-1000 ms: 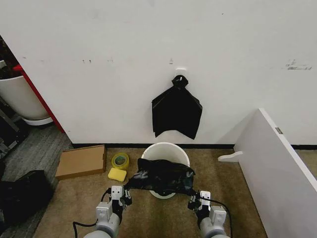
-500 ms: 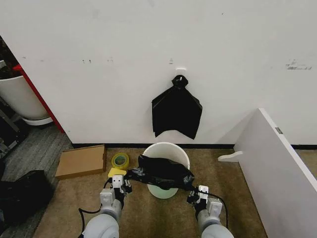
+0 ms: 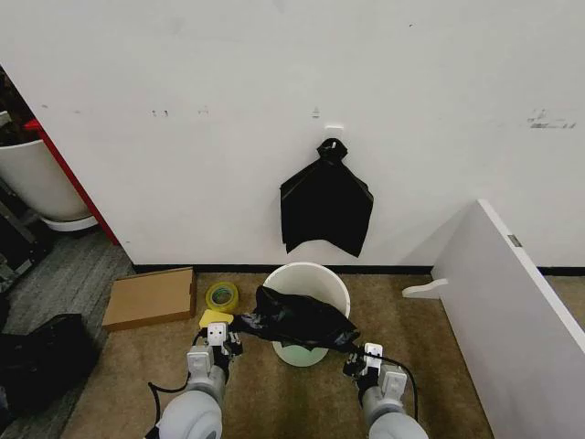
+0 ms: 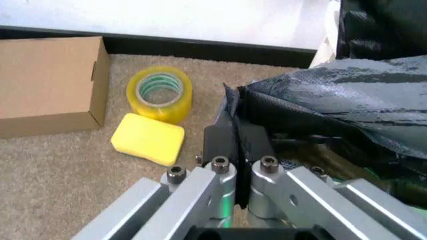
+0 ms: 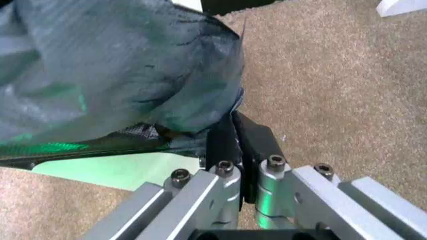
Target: Place the garbage bag over the trash bin.
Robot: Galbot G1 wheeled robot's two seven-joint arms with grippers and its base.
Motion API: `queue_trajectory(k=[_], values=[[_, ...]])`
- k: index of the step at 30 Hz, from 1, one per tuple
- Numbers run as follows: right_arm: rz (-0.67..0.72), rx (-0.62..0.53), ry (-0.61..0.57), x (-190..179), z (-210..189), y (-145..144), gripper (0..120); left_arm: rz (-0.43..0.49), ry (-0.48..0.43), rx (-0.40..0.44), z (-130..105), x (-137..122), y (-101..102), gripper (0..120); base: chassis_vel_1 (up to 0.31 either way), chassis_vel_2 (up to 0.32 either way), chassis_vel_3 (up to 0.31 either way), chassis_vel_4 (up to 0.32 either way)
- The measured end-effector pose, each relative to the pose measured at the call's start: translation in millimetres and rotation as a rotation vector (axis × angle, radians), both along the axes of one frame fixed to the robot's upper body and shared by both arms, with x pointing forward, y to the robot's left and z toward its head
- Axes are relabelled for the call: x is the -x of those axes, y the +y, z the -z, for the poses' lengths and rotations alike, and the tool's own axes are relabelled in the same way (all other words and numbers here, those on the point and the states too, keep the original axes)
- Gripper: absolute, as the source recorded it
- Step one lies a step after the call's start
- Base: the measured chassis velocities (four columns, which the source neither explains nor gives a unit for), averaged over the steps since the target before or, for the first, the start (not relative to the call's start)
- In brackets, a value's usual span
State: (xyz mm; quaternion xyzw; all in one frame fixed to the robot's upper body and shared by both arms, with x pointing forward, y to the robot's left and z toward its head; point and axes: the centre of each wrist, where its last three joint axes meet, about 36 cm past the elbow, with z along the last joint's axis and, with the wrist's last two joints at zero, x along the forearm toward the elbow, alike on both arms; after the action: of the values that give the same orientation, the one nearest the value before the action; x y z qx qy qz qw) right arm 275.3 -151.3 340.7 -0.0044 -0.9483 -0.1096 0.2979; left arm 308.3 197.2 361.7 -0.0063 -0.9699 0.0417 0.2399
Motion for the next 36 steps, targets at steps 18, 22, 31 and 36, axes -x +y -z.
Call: queue_trajectory(k=[18,22,31,36], values=[[-0.038,0.056,-0.052,38,-17,-3,21,0.03,-0.004,0.004,-16,30,-1,31,0.0,0.0,0.0,0.0],[-0.074,0.068,-0.059,58,-30,-5,40,0.042,0.008,0.007,-20,53,-2,50,0.0,0.0,0.0,0.0],[-0.146,0.102,-0.114,81,-42,-9,69,0.041,-0.033,0.028,-27,79,-4,78,0.0,0.0,0.0,0.0],[-0.24,0.107,-0.249,86,-79,-28,89,0.025,-0.13,0.105,-30,92,-10,98,0.0,0.0,0.0,0.0]])
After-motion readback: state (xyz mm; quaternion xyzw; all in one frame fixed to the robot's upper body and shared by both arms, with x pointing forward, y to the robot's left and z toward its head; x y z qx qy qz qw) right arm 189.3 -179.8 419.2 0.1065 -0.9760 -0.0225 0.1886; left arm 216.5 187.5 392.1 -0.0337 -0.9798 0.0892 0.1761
